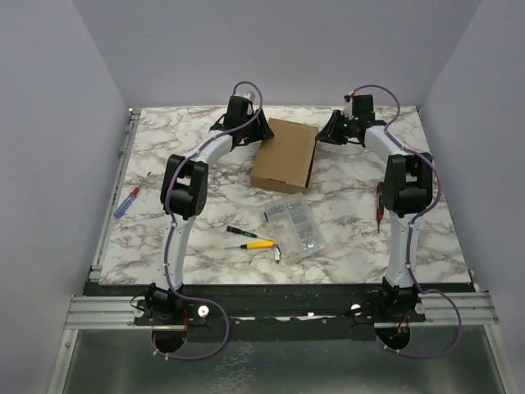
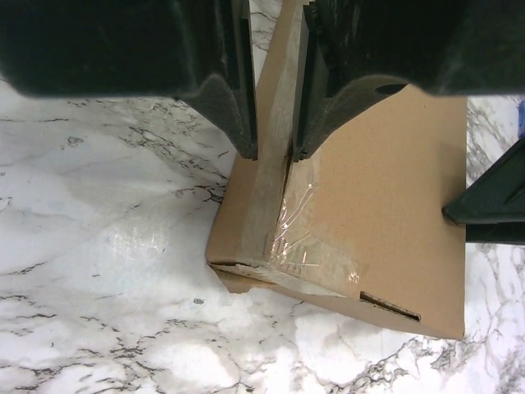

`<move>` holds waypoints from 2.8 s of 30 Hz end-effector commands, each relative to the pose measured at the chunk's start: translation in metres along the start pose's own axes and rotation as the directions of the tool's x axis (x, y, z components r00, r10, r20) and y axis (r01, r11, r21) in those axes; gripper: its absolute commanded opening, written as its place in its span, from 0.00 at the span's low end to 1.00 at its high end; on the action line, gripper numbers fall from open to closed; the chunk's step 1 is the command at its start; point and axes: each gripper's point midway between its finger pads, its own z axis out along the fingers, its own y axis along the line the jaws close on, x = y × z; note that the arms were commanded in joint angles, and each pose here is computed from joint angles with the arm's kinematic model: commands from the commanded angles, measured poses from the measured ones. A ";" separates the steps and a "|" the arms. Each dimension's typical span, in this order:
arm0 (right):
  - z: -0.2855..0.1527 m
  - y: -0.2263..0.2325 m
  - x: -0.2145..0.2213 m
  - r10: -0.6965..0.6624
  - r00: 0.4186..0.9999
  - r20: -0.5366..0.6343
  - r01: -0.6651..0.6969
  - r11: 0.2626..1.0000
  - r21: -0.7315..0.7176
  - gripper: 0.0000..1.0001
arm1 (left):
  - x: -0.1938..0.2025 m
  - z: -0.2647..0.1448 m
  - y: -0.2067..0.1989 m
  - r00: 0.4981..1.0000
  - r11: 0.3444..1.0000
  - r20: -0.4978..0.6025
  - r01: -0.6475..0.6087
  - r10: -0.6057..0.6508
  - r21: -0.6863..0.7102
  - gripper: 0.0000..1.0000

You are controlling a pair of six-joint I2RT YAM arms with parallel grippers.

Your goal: Unpack the express box

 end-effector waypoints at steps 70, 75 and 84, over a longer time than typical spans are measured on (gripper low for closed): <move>-0.040 0.032 0.078 0.159 0.981 -0.112 -0.179 0.964 -0.195 0.22 | 0.029 -0.145 -0.104 0.961 0.960 0.056 -0.265 0.271 -0.095 0.70; -0.071 0.059 0.044 0.117 0.992 -0.055 -0.126 0.973 -0.196 0.03 | 0.029 -0.159 -0.121 0.958 0.960 0.081 -0.269 0.275 -0.078 0.70; -0.106 0.124 0.026 0.002 0.998 -0.064 -0.015 0.979 -0.203 0.00 | 0.001 -0.185 -0.135 0.931 0.940 0.136 -0.328 0.339 -0.097 0.70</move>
